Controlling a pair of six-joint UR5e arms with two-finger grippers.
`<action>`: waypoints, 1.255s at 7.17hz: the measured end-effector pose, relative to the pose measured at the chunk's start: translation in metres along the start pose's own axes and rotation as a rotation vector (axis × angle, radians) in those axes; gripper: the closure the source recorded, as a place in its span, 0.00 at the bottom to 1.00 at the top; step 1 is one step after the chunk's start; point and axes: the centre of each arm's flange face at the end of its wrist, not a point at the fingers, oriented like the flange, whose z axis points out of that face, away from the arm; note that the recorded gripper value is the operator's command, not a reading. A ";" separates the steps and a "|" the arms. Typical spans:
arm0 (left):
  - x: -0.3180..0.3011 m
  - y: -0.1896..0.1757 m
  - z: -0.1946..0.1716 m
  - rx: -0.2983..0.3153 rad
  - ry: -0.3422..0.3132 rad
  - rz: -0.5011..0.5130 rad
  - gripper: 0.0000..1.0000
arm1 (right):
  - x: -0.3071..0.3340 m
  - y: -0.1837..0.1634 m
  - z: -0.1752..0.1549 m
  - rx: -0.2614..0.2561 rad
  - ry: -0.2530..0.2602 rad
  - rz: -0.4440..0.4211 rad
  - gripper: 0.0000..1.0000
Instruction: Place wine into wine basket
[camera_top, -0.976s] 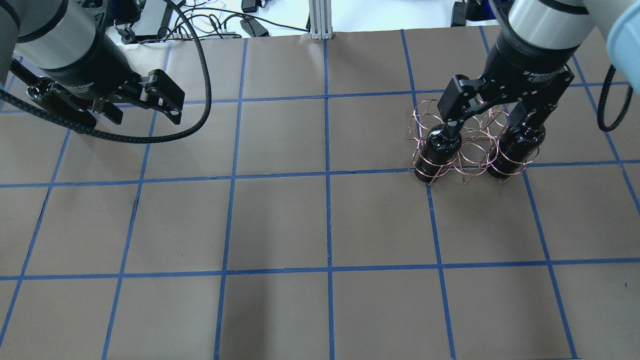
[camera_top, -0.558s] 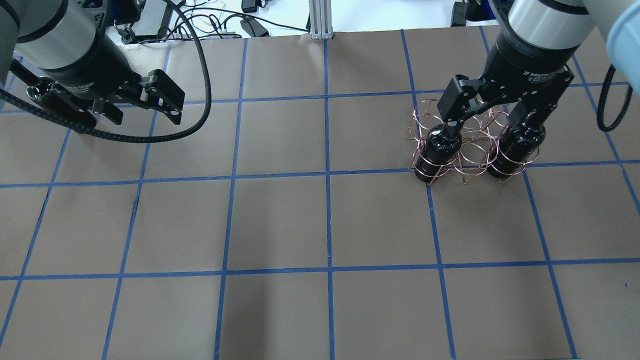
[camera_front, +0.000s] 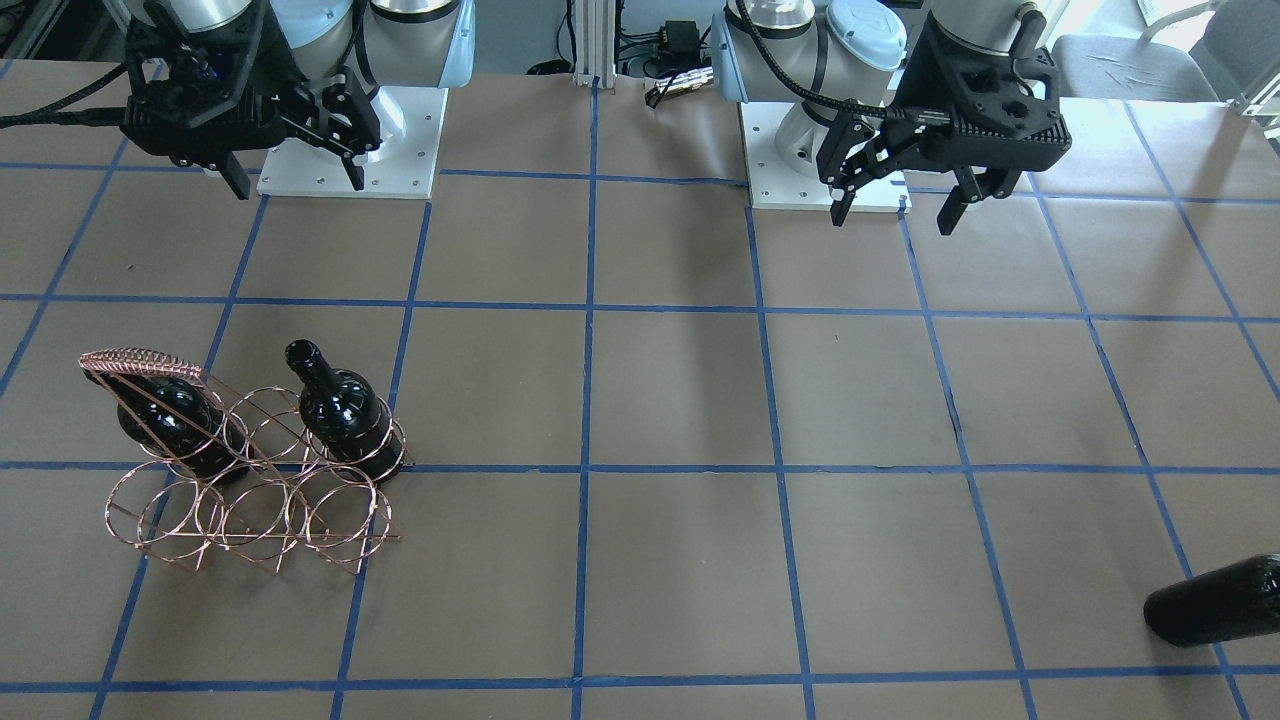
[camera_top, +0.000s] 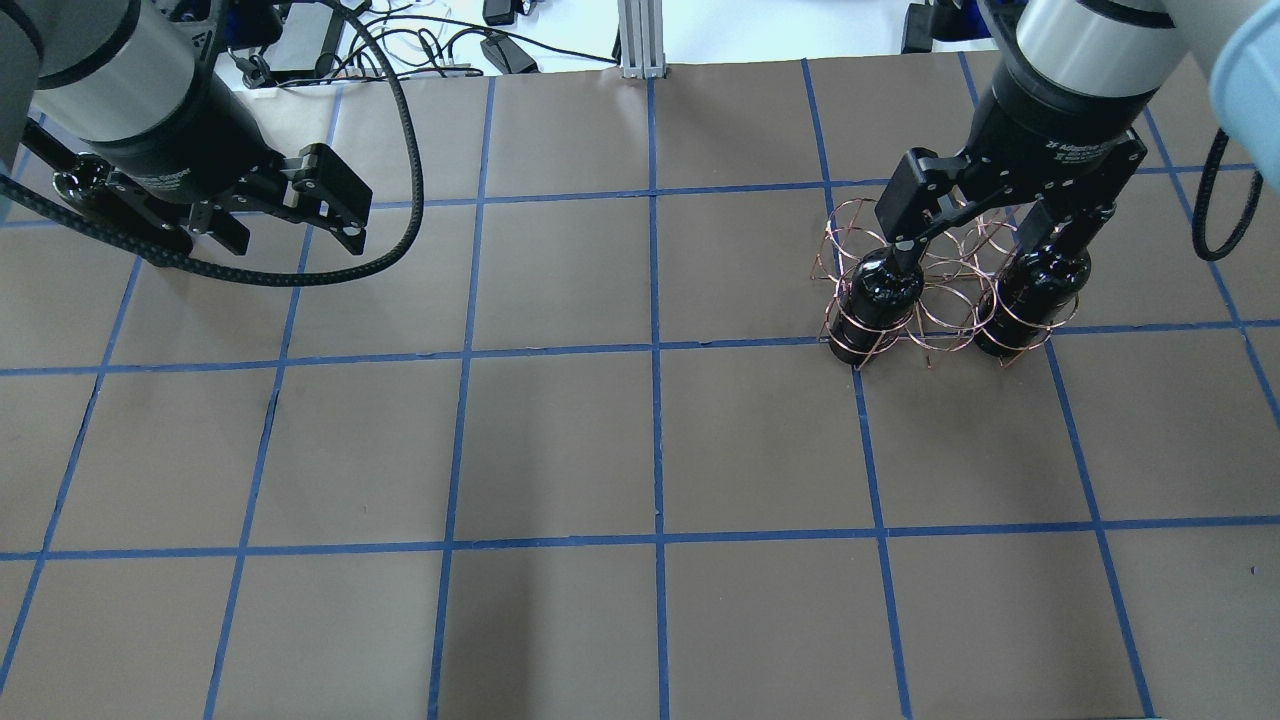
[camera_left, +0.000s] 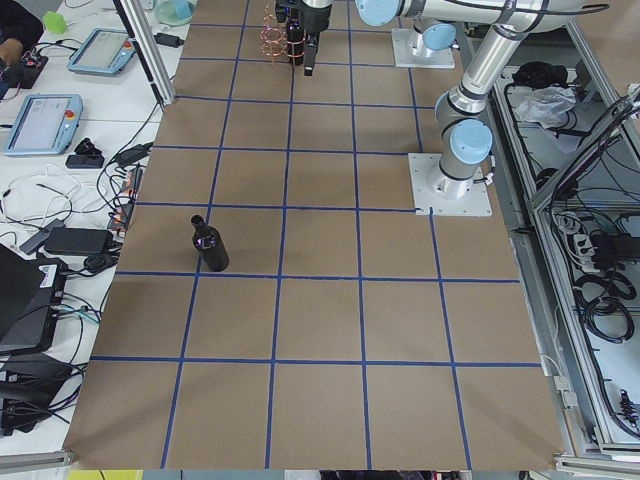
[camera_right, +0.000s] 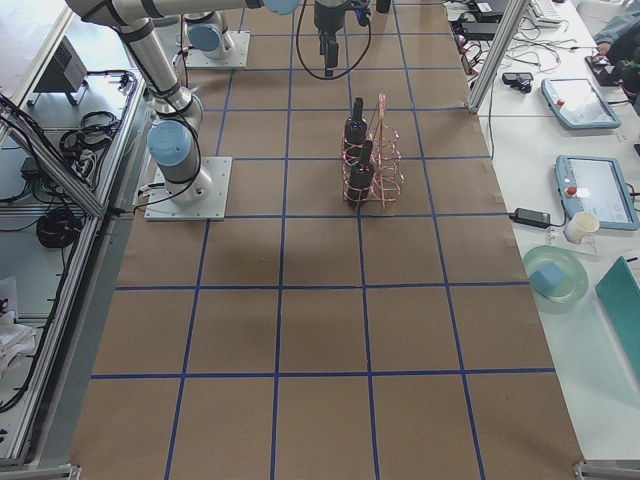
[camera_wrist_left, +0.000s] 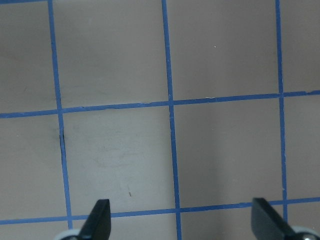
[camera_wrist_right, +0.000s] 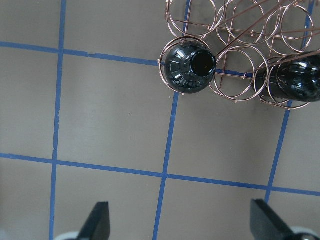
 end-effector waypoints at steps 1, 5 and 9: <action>-0.002 0.000 0.000 0.001 -0.002 -0.001 0.00 | 0.000 -0.001 0.001 -0.004 -0.002 -0.004 0.00; -0.006 -0.003 0.000 0.007 -0.003 -0.002 0.00 | 0.000 -0.008 0.006 -0.003 -0.006 0.001 0.00; -0.098 -0.036 0.001 0.010 -0.014 0.035 0.00 | 0.000 -0.008 -0.007 0.056 0.000 0.032 0.00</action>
